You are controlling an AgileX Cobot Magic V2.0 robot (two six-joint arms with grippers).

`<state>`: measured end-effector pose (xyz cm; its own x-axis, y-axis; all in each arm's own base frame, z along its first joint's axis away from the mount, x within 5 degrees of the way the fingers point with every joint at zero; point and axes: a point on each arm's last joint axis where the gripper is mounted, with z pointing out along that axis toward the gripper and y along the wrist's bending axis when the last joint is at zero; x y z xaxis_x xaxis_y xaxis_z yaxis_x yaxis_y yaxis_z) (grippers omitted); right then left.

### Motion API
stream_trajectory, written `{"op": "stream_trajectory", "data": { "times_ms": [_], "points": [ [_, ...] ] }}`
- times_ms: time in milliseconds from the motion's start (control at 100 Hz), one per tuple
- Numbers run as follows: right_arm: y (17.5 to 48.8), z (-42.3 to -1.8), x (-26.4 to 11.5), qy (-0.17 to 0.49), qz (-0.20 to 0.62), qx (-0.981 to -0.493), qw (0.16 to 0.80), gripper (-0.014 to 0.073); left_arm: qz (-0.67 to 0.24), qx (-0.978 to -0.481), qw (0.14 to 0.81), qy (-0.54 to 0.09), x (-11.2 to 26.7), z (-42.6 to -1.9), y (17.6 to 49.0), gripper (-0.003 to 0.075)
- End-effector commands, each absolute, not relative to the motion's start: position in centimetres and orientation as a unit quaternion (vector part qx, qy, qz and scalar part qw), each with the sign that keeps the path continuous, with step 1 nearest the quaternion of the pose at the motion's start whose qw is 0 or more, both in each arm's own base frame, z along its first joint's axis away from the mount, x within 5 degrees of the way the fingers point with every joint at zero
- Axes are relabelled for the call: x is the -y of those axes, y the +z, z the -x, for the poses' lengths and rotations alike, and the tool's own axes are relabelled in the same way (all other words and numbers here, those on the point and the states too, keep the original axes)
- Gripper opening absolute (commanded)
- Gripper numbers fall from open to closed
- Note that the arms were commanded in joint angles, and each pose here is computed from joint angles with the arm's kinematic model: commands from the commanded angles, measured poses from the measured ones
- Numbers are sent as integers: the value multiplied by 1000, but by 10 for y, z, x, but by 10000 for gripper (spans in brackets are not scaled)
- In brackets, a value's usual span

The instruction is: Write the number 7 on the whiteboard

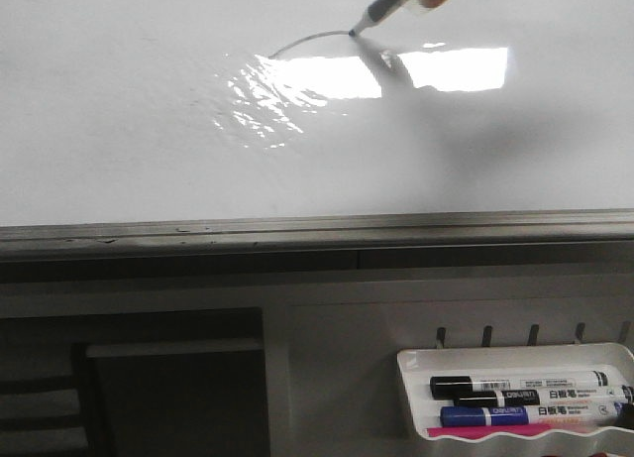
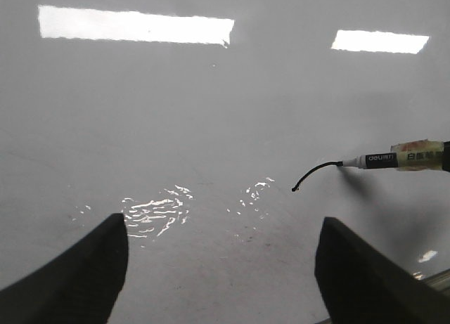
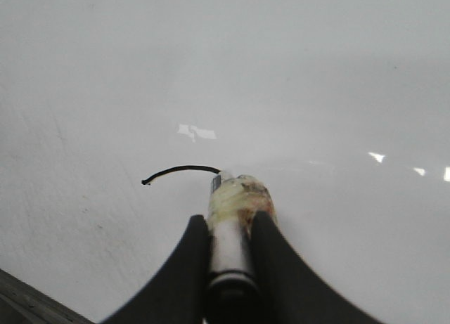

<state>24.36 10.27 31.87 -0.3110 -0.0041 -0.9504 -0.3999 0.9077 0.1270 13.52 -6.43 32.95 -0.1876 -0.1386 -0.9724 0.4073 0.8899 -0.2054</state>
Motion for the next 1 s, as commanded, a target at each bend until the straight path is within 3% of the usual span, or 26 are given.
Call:
{"op": "stream_trajectory", "data": {
  "times_ms": [0,320,520,680,820,990],
  "points": [
    [321,-244,-95,152,106,-794,579,-64,-66,-707,668,-222,61,-136,346,510],
    [272,-209,-93,207,113,-823,517,-64,-66,-707,668,-222,61,-136,346,510],
    [308,-176,-93,290,124,-762,565,-63,-77,-706,665,-232,64,-134,346,510],
    [319,-165,-96,341,125,-742,564,-63,-137,-704,653,-244,81,-131,343,510],
    [322,-165,-107,376,163,-747,524,-63,-229,-693,631,-261,112,-128,340,510],
    [322,-174,-122,391,226,-782,430,-63,-332,-661,617,-269,154,-126,338,510]
  ]
}}
